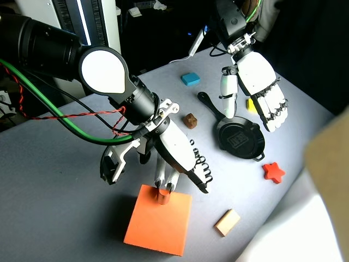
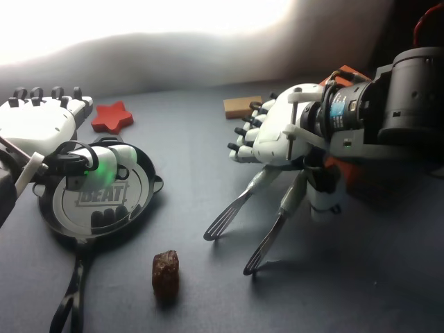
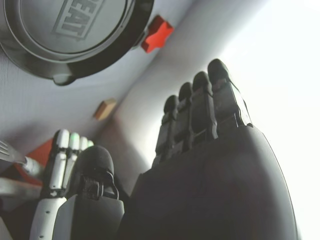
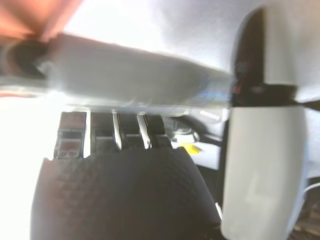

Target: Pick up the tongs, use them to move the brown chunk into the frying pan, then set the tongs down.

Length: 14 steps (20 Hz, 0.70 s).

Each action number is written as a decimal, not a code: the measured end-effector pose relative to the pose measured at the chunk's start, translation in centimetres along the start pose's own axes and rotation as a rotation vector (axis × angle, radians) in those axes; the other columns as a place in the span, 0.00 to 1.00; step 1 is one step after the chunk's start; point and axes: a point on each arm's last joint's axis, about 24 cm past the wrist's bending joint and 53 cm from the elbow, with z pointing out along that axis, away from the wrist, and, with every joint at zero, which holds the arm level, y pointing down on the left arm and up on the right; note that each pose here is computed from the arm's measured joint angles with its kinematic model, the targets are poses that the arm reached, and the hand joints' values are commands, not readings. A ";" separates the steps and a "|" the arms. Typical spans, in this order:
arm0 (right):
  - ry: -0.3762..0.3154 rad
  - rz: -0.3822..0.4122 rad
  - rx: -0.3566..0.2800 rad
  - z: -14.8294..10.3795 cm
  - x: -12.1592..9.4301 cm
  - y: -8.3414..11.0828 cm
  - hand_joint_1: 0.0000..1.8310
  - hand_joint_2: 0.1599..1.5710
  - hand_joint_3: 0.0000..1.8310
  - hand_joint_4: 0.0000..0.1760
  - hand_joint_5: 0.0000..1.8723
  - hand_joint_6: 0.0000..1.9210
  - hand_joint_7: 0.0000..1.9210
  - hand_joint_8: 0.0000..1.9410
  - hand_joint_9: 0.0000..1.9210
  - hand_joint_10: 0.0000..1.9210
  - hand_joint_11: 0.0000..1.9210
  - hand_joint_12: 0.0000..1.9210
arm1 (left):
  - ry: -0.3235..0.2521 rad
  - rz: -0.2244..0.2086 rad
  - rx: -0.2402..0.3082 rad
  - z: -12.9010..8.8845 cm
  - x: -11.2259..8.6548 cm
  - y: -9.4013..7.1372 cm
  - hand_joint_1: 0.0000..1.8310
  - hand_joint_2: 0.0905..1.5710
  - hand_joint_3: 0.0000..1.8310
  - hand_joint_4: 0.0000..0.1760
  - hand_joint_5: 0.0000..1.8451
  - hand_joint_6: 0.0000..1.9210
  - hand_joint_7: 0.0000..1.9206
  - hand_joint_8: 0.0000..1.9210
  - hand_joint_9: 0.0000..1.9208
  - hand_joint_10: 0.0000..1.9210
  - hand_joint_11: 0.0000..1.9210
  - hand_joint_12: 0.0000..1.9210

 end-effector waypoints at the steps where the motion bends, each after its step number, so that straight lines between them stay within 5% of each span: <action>1: 0.002 0.002 0.001 0.0 0.1 -0.1 0.54 0.47 0.00 0.00 0.00 0.00 0.00 0.00 0.00 0.00 0.01 0.01 | 0.000 0.000 0.000 0.0 0.0 0.0 0.00 0.81 0.00 0.00 0.02 0.00 0.03 0.00 0.02 0.00 0.00 0.06; 6: 0.007 0.014 -0.003 0.2 0.5 -0.1 0.53 0.52 0.01 0.00 0.01 0.00 0.01 0.00 0.01 0.00 0.01 0.01 | 0.001 -0.001 0.001 0.0 0.0 -0.1 0.00 0.81 0.00 0.08 0.02 0.00 0.02 0.00 0.02 0.00 0.00 0.05; 8: -0.001 0.010 0.001 0.3 0.2 -0.3 0.56 0.54 0.00 0.00 0.04 0.01 0.05 0.01 0.05 0.01 0.00 0.12 | -0.004 0.009 0.009 0.0 -0.1 -0.2 0.00 0.81 0.00 0.01 0.03 0.00 0.03 0.00 0.02 0.00 0.00 0.05; 11: -0.002 0.009 0.001 0.2 0.2 -0.4 0.55 0.56 0.00 0.00 0.06 0.01 0.08 0.01 0.07 0.01 0.00 0.22 | -0.006 0.015 0.018 -0.2 0.0 -0.6 0.00 0.80 0.00 0.01 0.03 0.00 0.04 0.00 0.03 0.00 0.00 0.11; 14: -0.004 0.009 -0.001 0.2 0.2 -0.3 0.52 0.60 0.01 0.00 0.10 0.01 0.12 0.01 0.11 0.01 0.00 0.36 | 0.008 0.016 0.024 -0.3 0.4 -0.7 0.00 0.80 0.00 0.06 0.01 0.00 0.02 0.00 0.02 0.00 0.00 0.04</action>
